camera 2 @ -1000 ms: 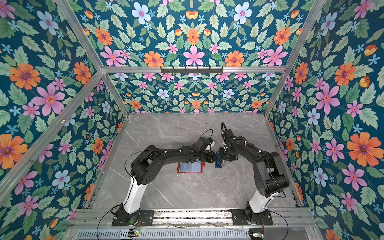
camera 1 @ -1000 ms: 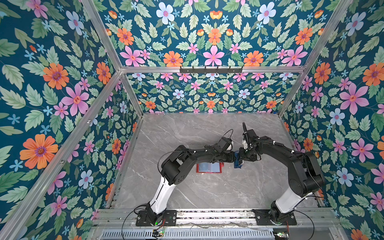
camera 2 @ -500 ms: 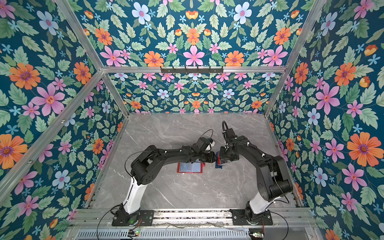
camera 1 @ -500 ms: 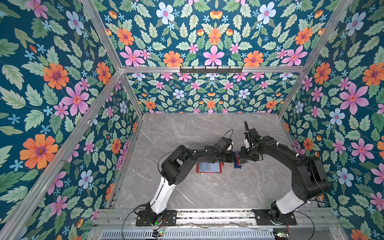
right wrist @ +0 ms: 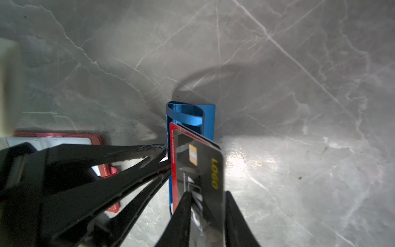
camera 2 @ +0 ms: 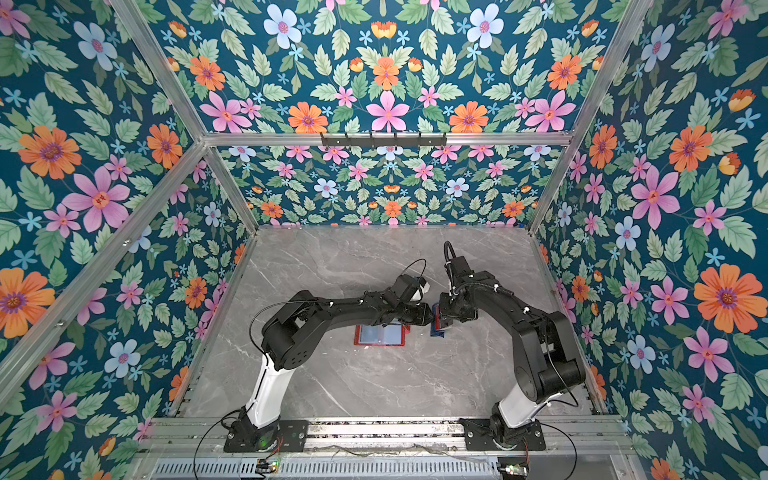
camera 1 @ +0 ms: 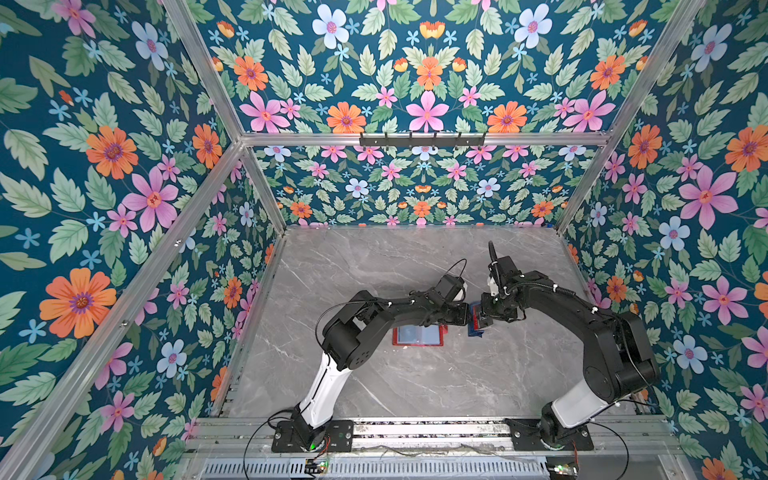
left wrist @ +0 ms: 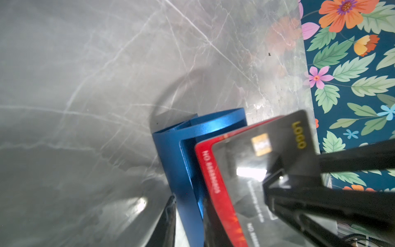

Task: Insert credit cards into a card holder
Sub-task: Pick up the credit card from the storage box.

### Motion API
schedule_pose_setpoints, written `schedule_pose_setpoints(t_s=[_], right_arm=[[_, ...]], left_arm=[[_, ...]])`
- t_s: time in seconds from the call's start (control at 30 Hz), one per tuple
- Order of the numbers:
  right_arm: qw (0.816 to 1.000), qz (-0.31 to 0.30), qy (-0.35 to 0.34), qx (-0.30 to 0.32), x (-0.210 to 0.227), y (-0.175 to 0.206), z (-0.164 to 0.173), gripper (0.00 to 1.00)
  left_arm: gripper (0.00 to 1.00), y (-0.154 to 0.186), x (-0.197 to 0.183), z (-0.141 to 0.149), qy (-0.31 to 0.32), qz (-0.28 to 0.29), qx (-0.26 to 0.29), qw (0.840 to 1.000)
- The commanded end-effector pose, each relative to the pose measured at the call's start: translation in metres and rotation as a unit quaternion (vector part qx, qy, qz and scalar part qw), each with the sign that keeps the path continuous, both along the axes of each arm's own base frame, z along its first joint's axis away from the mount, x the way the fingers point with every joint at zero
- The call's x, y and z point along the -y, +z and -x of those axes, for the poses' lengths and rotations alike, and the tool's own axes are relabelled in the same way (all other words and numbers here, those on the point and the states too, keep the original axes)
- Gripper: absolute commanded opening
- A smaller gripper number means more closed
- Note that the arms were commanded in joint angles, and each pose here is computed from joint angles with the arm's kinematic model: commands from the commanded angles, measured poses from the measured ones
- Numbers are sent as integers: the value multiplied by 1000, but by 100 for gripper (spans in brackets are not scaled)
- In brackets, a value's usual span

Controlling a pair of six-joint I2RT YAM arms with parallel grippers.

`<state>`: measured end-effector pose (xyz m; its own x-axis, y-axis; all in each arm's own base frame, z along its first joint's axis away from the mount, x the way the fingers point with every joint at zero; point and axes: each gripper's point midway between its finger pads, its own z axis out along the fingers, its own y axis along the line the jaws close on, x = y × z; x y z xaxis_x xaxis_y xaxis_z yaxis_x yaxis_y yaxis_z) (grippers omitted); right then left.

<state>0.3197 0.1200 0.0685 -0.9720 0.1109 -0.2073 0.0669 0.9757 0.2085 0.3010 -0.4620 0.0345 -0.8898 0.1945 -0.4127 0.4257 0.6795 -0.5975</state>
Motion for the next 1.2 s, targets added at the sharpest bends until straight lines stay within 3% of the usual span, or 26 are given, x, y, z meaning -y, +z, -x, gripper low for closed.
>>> schedule_pose_setpoints(t_s=[0.0,1.17], right_arm=[[1000,6,1,-10,0,-1,4,27],[1000,23,7,-1,-1,15,6,10]], left_arm=[[23,-14,-13,3,5,-36,-9,999],[23,-13,-13,3,5,-34,-8,999]])
